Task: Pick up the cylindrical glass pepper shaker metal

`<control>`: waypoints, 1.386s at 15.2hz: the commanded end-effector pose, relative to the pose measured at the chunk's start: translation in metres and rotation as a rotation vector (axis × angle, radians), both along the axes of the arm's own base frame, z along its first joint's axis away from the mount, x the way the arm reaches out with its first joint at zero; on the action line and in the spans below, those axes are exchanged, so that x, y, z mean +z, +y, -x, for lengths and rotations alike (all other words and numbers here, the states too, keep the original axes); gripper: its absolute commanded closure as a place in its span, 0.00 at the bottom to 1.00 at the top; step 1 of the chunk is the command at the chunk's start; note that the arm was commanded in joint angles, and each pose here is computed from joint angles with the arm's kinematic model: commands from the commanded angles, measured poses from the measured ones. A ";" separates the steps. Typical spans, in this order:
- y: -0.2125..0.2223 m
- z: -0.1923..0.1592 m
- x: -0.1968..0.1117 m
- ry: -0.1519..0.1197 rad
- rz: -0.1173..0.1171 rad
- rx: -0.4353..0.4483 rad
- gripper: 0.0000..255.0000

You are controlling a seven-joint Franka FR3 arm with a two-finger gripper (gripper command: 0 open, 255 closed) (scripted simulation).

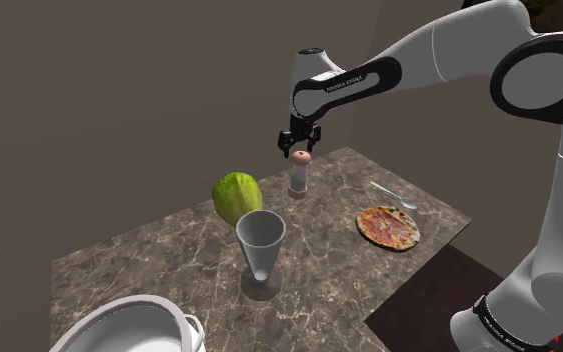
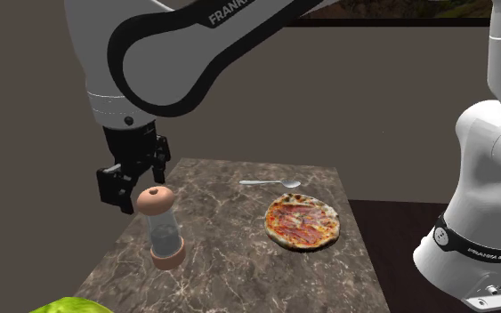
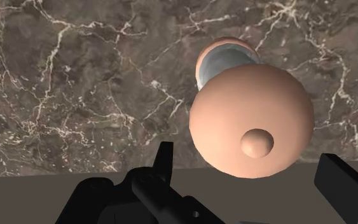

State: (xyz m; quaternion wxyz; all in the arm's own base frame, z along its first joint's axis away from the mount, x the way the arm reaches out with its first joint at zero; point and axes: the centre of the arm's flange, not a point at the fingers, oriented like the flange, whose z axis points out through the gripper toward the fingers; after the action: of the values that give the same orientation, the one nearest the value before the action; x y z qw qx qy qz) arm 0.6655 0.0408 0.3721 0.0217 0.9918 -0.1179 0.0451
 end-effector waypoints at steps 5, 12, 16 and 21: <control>0.000 0.001 -0.007 -0.001 0.000 0.000 1.00; 0.000 0.001 -0.007 -0.001 0.000 0.000 1.00; 0.000 0.001 0.014 -0.001 0.000 0.000 1.00; 0.000 0.001 0.041 -0.001 0.000 0.000 1.00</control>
State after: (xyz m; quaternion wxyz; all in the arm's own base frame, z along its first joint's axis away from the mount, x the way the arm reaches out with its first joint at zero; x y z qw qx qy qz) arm 0.6650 0.0418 0.4059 0.0215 0.9918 -0.1178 0.0455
